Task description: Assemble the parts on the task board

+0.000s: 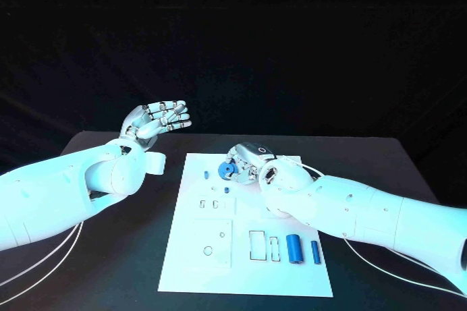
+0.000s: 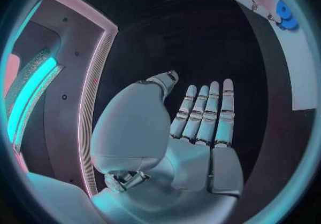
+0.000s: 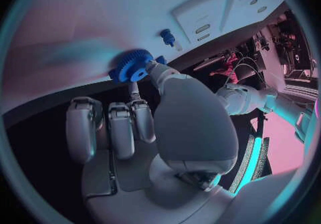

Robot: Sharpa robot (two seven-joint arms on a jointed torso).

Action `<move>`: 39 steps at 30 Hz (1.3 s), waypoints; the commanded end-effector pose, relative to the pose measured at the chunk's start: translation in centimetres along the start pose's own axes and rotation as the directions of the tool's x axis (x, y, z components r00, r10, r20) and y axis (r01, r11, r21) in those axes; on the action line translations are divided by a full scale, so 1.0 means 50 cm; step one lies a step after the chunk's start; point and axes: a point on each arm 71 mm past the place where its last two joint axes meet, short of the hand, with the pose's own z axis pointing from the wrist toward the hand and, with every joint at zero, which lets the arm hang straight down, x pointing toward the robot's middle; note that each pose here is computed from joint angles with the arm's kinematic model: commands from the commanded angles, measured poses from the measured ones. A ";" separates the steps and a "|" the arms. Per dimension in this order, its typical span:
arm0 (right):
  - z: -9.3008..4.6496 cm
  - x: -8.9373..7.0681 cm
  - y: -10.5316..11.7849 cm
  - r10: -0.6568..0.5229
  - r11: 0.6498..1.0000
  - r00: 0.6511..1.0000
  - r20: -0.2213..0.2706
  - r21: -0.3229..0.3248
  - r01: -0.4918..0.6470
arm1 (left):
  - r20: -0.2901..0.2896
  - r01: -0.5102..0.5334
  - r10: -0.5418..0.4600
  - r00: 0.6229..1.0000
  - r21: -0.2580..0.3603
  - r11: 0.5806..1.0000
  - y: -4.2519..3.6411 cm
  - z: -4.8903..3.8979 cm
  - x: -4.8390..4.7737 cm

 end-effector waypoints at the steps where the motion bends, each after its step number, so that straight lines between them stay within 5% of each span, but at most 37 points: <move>1: 0.000 0.006 0.002 0.005 1.000 1.000 -0.026 -0.012 -0.005 | -0.012 0.010 -0.010 1.000 0.011 1.000 -0.004 0.002 0.003; 25: -0.003 0.014 -0.019 0.052 0.998 0.994 -0.098 0.037 -0.049 | -0.010 0.009 -0.009 1.000 0.010 1.000 -0.002 0.004 0.002; 39: -0.015 -0.003 -0.047 0.092 0.995 0.995 -0.025 0.045 -0.091 | -0.013 0.012 -0.012 1.000 0.009 1.000 -0.002 0.003 0.003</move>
